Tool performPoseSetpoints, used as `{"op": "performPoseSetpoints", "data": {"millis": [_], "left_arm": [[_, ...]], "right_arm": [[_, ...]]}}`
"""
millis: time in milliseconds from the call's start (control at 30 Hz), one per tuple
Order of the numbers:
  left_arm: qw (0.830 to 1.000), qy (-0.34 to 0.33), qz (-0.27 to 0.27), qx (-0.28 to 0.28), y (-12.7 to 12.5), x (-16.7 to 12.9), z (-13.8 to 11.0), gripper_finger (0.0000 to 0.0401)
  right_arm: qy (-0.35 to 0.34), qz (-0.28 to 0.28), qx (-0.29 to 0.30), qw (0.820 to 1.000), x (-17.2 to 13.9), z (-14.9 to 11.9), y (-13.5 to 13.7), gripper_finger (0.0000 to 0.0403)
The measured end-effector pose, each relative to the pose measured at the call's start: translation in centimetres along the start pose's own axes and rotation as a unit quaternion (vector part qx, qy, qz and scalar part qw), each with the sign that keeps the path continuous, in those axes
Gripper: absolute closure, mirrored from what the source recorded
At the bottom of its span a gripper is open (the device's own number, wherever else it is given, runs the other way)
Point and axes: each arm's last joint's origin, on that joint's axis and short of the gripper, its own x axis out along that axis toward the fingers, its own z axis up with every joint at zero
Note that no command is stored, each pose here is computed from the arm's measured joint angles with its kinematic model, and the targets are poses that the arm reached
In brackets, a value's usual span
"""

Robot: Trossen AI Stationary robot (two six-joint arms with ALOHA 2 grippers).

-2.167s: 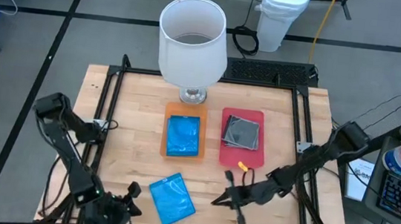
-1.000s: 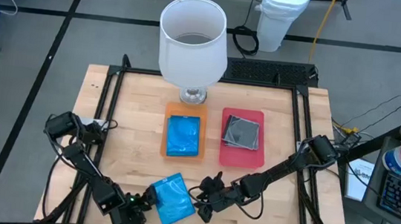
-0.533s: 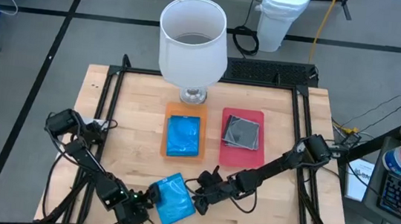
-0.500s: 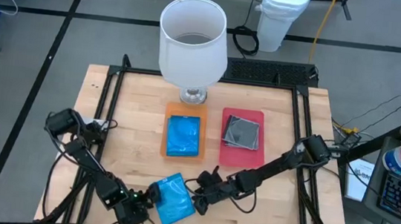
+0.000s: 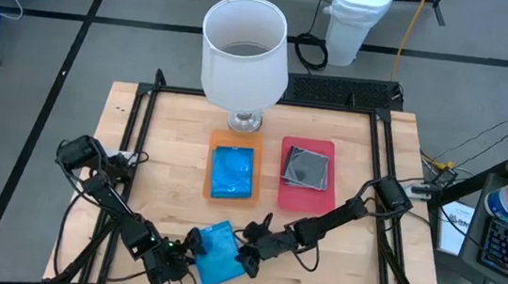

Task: Pick & place jewel cases by type
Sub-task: Put the blue CD case into the orange bin

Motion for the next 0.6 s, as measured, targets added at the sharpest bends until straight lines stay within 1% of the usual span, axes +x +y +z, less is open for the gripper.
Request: {"op": "performPoseSetpoints", "data": {"millis": [100,133,333,433,600], "left_arm": [[1.000,-0.005,0.017,0.002,0.1,0.0,0.1,0.0158],[1.000,-0.007,0.018,0.004,0.1,0.0,0.1,0.0158],[1.000,-0.011,0.003,-0.002,0.0,0.1,0.1,0.0158],[1.000,-0.012,0.003,-0.014,-0.1,0.1,0.2,0.0158],[1.000,-0.012,0.020,-0.012,-0.5,-0.1,0.2,0.0158]], "right_arm": [[-0.005,0.012,-0.001,1.000,0.0,0.1,0.2,0.0275],[-0.011,0.025,0.002,1.000,0.0,0.2,0.4,0.0275],[-0.020,0.047,0.001,0.999,0.1,0.2,0.9,0.0275],[-0.033,0.078,-0.002,0.996,0.1,0.3,1.4,0.0275],[-0.039,0.082,-0.004,0.996,0.1,0.4,1.5,0.0276]]}}
